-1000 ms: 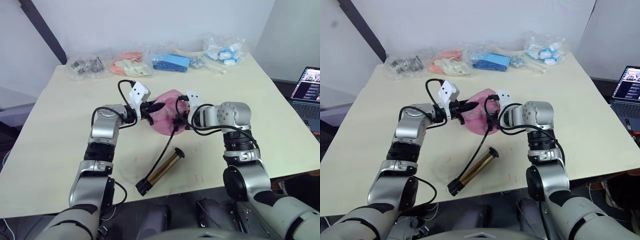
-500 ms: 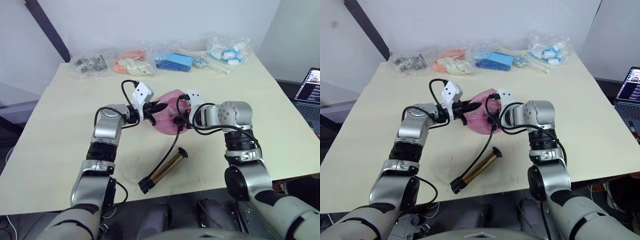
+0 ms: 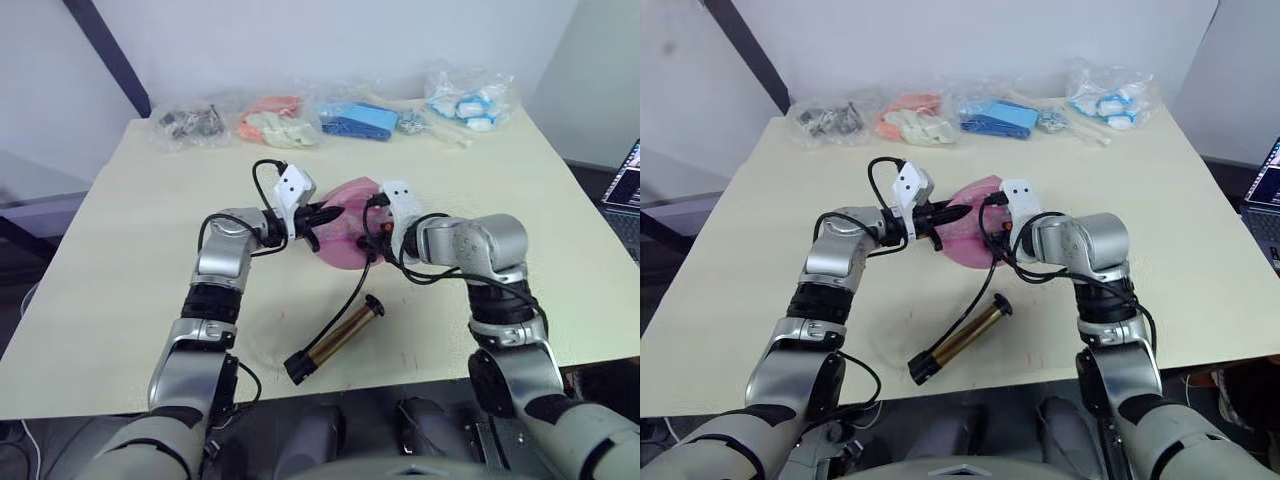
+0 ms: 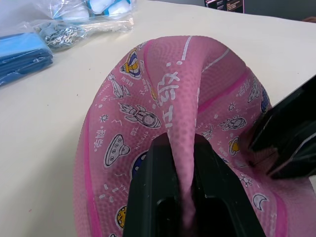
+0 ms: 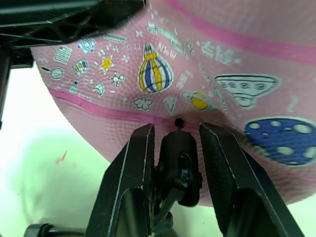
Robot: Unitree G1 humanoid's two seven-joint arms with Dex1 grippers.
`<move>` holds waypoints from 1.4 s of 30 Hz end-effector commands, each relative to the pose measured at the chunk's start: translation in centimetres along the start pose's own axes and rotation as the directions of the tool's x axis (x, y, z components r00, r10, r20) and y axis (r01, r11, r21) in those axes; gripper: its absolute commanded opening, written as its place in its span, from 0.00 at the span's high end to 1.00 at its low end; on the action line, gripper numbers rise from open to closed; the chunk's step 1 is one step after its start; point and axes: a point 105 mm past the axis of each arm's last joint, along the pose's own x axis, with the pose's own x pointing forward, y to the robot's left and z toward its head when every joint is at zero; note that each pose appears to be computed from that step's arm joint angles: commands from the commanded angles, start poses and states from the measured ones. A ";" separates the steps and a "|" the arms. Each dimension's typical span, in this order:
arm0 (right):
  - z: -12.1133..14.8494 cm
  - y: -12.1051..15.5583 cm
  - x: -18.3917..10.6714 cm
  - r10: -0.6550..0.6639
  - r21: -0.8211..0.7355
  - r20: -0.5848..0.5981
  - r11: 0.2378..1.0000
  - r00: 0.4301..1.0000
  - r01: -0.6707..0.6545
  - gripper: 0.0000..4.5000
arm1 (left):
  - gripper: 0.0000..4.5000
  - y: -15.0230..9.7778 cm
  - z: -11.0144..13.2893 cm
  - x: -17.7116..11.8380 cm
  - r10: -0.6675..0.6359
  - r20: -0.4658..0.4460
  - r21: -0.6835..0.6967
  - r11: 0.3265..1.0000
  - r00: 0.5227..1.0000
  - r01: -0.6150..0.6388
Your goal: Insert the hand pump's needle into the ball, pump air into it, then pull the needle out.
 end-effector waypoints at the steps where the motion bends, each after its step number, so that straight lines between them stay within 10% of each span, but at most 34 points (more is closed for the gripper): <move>1: 1.2 0.6 -1.0 0.022 -0.078 0.092 0.997 0.996 -0.015 0.68 | 1.00 -2.5 -6.8 0.9 -0.081 -0.199 -0.146 0.988 0.977 0.053; 42: -0.6 0.7 -2.0 0.020 -0.044 0.144 0.999 0.989 -0.013 0.68 | 1.00 -2.4 -7.0 1.0 -0.066 -0.194 -0.148 0.988 0.979 0.037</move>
